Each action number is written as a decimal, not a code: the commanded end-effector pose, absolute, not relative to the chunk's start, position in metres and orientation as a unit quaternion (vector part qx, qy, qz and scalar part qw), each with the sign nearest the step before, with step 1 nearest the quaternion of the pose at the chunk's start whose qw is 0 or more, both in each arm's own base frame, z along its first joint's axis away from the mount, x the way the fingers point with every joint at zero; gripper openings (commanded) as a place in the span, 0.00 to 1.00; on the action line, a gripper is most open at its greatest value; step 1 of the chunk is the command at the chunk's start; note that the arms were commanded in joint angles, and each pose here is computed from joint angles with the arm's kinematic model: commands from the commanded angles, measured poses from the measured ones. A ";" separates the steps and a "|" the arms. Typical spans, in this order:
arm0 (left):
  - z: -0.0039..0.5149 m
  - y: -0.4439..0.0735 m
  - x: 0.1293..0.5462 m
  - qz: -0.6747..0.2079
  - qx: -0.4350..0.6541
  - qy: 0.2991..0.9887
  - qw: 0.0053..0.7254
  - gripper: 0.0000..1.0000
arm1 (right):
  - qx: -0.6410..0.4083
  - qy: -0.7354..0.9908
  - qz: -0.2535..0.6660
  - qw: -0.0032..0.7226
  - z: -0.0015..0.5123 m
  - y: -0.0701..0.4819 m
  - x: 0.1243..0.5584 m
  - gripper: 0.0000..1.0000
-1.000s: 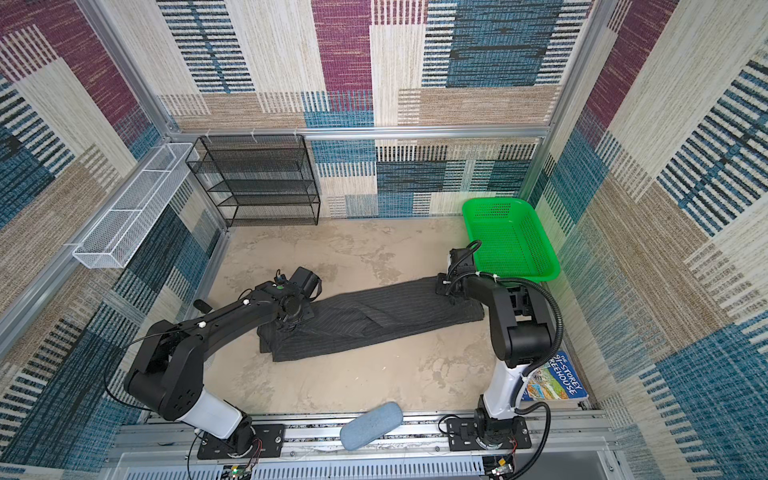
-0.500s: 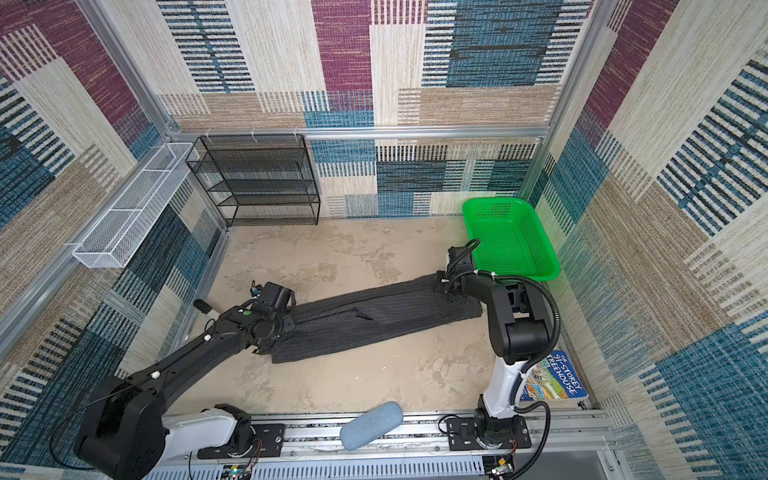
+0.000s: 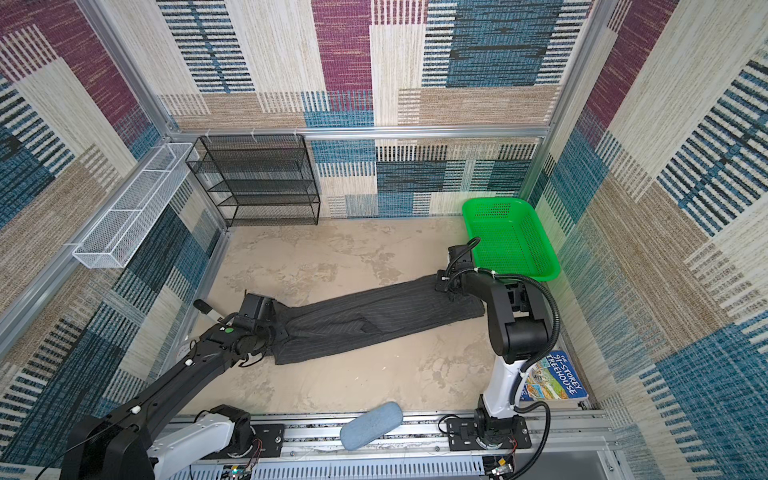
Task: Fold and stack the long sleeve shirts
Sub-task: 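Press the folded strip flat with the left gripper while the right holds its end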
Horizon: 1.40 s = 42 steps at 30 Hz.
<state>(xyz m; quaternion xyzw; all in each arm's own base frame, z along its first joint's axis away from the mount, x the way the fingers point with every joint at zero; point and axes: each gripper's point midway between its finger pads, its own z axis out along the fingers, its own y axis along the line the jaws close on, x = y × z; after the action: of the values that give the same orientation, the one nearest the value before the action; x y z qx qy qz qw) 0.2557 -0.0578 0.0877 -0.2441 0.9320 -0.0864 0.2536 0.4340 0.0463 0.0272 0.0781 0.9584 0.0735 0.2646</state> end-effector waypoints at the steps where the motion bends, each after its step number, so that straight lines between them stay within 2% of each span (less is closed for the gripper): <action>1: 0.094 -0.070 0.239 -0.125 -0.279 0.929 0.210 0.40 | 0.085 0.966 0.055 0.238 0.021 0.040 0.419 0.07; 6: 0.100 -0.104 0.227 -0.156 -0.279 0.929 0.186 0.42 | 0.083 0.966 0.057 0.240 0.024 0.040 0.417 0.07; 13: 0.112 -0.170 0.235 -0.115 -0.178 0.957 0.199 0.41 | 0.082 0.965 0.071 0.240 0.025 0.045 0.418 0.07; 20: 0.107 -0.257 0.258 -0.048 0.015 0.973 0.224 0.39 | 0.073 0.964 0.086 0.241 0.027 0.050 0.420 0.07; 24: 0.094 -0.287 0.267 -0.008 0.110 0.970 0.215 0.38 | 0.067 0.963 0.091 0.243 0.029 0.053 0.422 0.07; 29: 0.081 -0.292 0.270 0.021 0.171 0.964 0.203 0.39 | 0.065 0.963 0.094 0.244 0.030 0.054 0.424 0.07; 42: 0.060 -0.274 0.286 0.119 0.204 0.949 0.208 0.44 | 0.067 0.964 0.088 0.241 0.026 0.052 0.420 0.07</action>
<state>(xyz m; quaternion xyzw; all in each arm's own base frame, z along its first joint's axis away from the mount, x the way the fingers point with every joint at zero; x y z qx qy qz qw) 0.2791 -0.2814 0.0580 0.1855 0.9589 0.0841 0.1975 0.4235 0.0515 0.0283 0.0706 0.9623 0.0888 0.2470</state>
